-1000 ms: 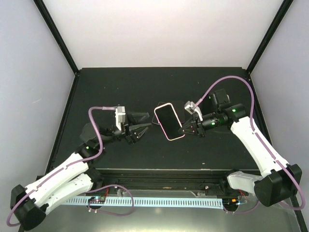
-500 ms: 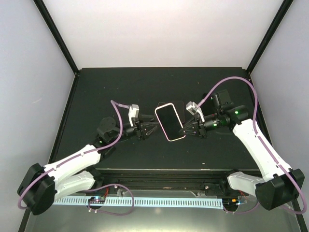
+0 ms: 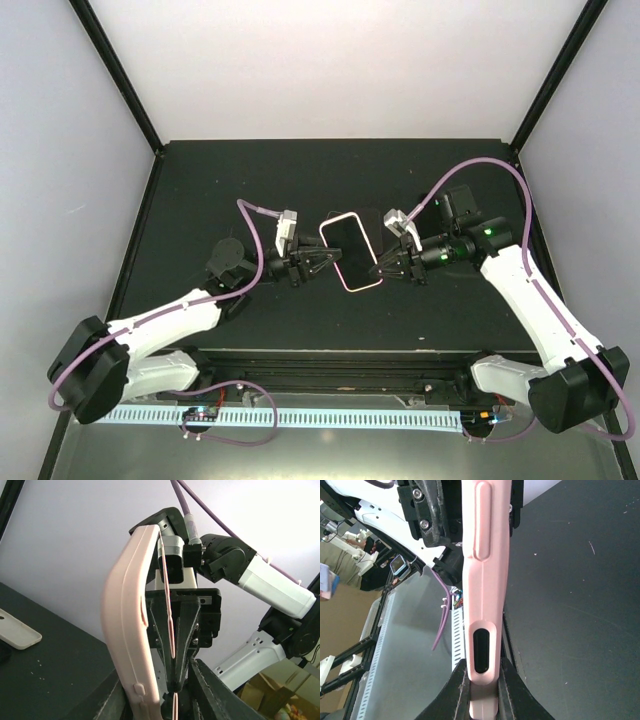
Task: Take the phone out of the phone case
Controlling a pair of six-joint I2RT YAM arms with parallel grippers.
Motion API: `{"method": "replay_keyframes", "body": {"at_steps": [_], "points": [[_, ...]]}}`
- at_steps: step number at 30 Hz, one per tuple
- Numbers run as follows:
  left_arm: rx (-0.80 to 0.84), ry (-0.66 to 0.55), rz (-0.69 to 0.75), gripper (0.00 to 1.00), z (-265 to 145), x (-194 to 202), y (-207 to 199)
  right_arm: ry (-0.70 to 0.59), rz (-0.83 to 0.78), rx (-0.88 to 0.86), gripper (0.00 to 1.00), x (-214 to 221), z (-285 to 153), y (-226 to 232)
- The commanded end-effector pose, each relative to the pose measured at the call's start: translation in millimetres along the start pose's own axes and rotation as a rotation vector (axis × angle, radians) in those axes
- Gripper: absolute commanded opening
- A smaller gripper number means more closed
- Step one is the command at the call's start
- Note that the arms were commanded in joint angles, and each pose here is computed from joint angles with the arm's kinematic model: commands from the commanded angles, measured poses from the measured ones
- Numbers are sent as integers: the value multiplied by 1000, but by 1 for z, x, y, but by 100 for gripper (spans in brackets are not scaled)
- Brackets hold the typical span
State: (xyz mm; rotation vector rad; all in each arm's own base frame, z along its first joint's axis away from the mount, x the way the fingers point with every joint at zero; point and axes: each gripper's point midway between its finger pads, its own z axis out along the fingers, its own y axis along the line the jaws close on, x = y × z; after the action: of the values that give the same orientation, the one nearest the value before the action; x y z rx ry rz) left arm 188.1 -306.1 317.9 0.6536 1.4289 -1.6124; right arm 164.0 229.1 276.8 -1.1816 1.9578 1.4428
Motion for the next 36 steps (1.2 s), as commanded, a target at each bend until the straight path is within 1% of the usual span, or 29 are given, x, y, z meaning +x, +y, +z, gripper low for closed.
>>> {"method": "replay_keyframes", "body": {"at_steps": [1,5,11,13,17,19,21,25,28,31,33,36], "points": [[126,-40,59,27,9,-22,-31,-39,-54,-28,3,-14,-1,8],[145,-33,47,25,12,-21,-32,-40,-52,-23,3,-15,-1,6],[170,-20,33,25,19,-21,-34,-36,-42,-23,3,-13,0,3],[175,-19,32,20,20,-22,-34,-35,-42,-22,3,-13,0,3],[172,-17,29,8,22,-22,-33,-32,-42,-9,3,-13,0,1],[169,-16,28,5,21,-21,-32,-31,-45,-1,3,-13,0,0],[164,-12,26,5,20,-21,-32,-22,-58,17,7,-13,-1,-1],[145,16,29,2,17,-20,-33,18,-143,72,18,-12,-7,-1],[148,62,51,1,12,-14,-37,80,-226,95,33,-2,-11,3],[136,79,76,2,7,-14,-41,142,-317,80,45,11,-14,11],[135,77,91,1,4,-15,-44,164,-348,78,48,16,-14,13],[141,78,99,2,1,-17,-48,181,-354,96,48,19,-10,9]]}}
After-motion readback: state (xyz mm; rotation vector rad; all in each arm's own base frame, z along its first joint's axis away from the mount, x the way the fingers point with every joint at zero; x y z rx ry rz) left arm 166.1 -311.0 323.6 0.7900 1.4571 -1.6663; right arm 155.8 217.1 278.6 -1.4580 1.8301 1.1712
